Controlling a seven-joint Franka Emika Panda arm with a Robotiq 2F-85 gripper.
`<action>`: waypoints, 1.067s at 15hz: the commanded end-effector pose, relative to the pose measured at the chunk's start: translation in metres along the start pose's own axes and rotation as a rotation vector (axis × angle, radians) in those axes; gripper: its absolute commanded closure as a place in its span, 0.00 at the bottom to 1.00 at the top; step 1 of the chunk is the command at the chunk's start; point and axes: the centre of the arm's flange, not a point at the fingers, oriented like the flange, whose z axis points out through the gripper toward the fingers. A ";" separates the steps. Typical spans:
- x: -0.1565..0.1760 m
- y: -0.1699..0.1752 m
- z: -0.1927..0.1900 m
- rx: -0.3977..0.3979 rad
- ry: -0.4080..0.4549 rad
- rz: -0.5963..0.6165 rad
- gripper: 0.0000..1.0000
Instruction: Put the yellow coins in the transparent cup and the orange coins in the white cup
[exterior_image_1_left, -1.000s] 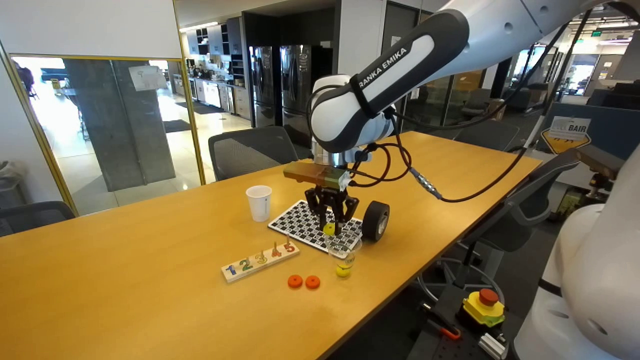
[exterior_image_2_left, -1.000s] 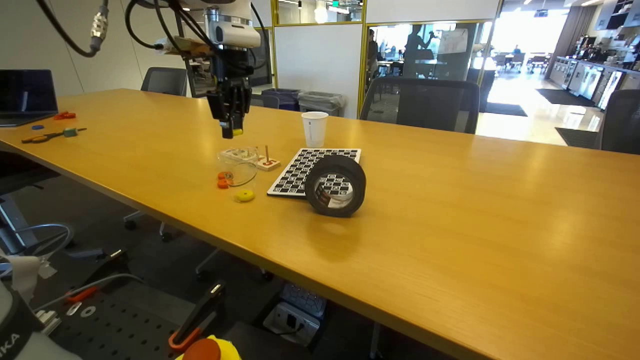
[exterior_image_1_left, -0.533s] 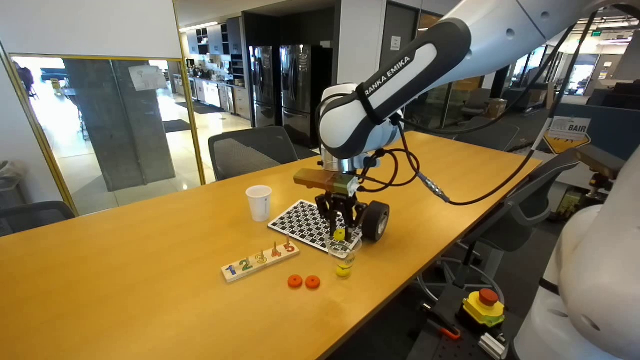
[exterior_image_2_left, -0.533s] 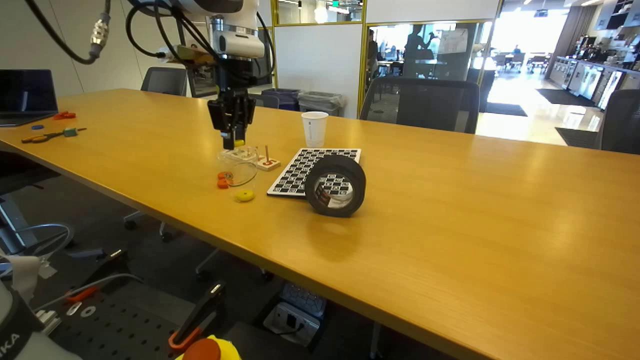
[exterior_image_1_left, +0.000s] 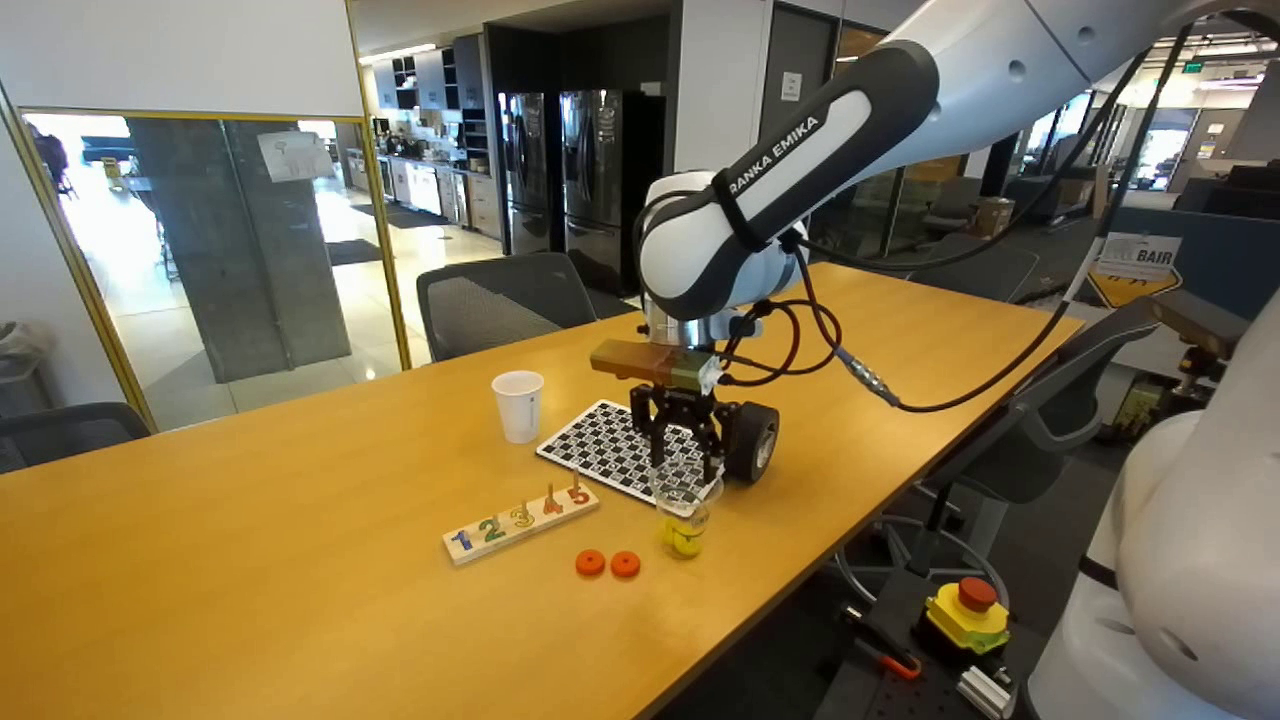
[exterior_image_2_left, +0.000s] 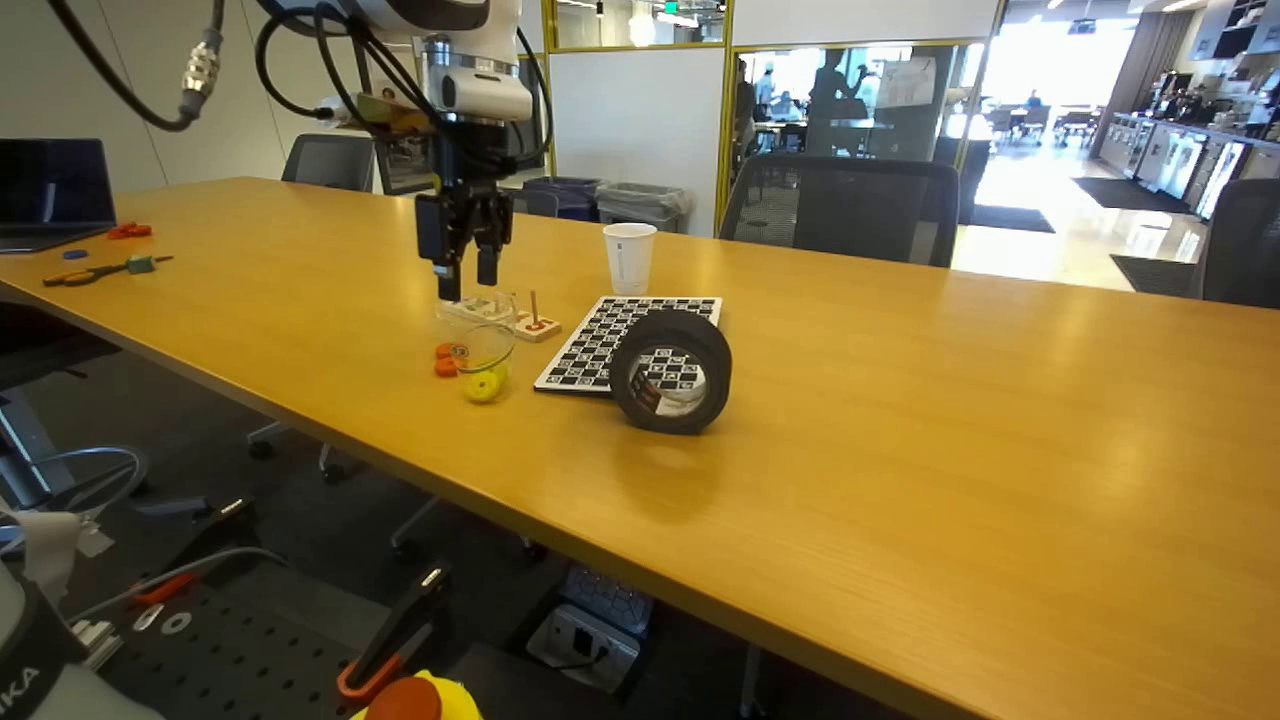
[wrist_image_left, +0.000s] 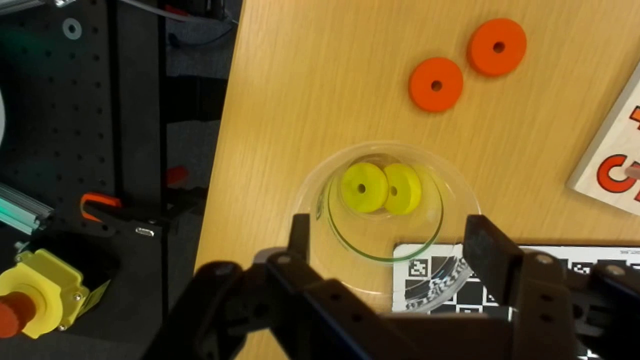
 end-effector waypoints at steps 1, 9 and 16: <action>-0.003 -0.001 -0.006 0.030 -0.010 -0.018 0.00; -0.051 -0.013 -0.029 0.092 -0.045 -0.039 0.00; -0.123 -0.026 -0.013 0.110 -0.116 0.071 0.00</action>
